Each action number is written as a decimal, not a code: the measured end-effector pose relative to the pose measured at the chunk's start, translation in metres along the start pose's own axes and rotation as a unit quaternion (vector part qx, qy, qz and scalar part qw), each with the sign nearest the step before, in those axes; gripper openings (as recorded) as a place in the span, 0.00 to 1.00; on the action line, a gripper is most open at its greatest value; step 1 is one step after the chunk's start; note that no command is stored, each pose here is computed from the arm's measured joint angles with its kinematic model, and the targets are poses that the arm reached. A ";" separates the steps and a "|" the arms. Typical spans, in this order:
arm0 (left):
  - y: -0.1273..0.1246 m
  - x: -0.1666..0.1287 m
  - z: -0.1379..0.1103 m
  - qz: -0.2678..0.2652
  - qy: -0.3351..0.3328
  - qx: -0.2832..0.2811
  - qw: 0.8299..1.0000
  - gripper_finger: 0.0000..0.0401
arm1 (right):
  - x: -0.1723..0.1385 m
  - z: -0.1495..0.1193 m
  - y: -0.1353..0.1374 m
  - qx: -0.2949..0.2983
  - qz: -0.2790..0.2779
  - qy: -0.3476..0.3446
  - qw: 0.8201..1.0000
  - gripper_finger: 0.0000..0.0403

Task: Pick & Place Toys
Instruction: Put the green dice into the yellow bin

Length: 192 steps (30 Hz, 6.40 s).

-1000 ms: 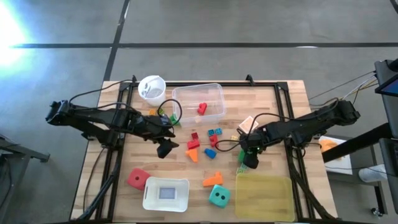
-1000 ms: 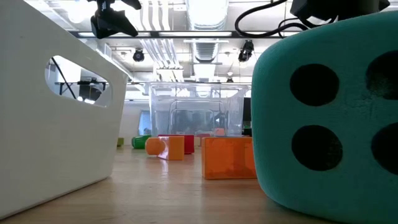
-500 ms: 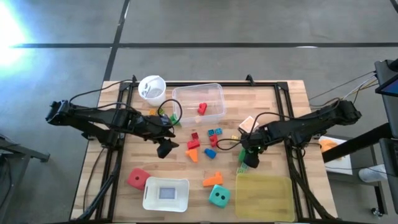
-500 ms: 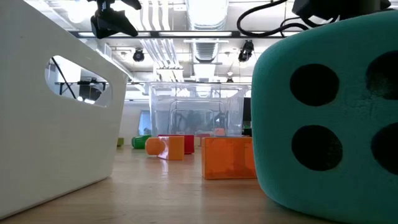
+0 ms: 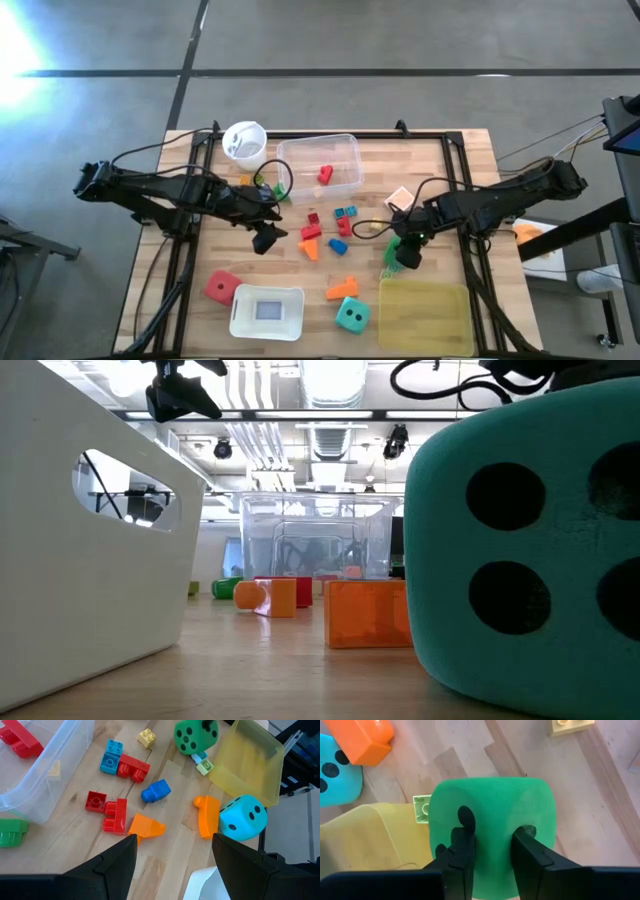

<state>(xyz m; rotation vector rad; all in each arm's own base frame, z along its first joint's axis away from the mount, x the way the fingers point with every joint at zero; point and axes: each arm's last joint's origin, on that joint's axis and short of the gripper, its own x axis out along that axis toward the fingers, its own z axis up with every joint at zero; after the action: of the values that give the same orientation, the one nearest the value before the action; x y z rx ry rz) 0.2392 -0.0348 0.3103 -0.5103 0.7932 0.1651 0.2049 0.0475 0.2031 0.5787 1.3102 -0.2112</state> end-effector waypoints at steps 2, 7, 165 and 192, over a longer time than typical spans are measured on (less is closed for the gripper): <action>0.000 0.000 0.000 0.000 0.000 0.000 1.000 0.65 | 0.003 0.000 0.002 -0.006 -0.005 0.003 1.000 0.21; 0.000 0.000 0.000 0.000 0.000 0.000 1.000 0.65 | 0.006 0.001 0.005 -0.014 -0.003 -0.005 1.000 0.23; -0.003 0.000 -0.002 -0.054 0.037 0.040 0.997 0.65 | 0.030 -0.049 0.102 -0.065 0.189 0.039 0.979 0.02; -0.003 0.000 -0.003 -0.062 0.043 0.046 0.996 0.65 | 0.023 -0.047 0.103 -0.033 0.198 0.033 0.979 0.40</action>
<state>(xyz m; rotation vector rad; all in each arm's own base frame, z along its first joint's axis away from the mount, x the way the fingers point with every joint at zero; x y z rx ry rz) 0.2382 -0.0393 0.3100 -0.4797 0.8472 -0.0085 0.2188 0.1625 0.2038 0.7817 1.2339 0.1794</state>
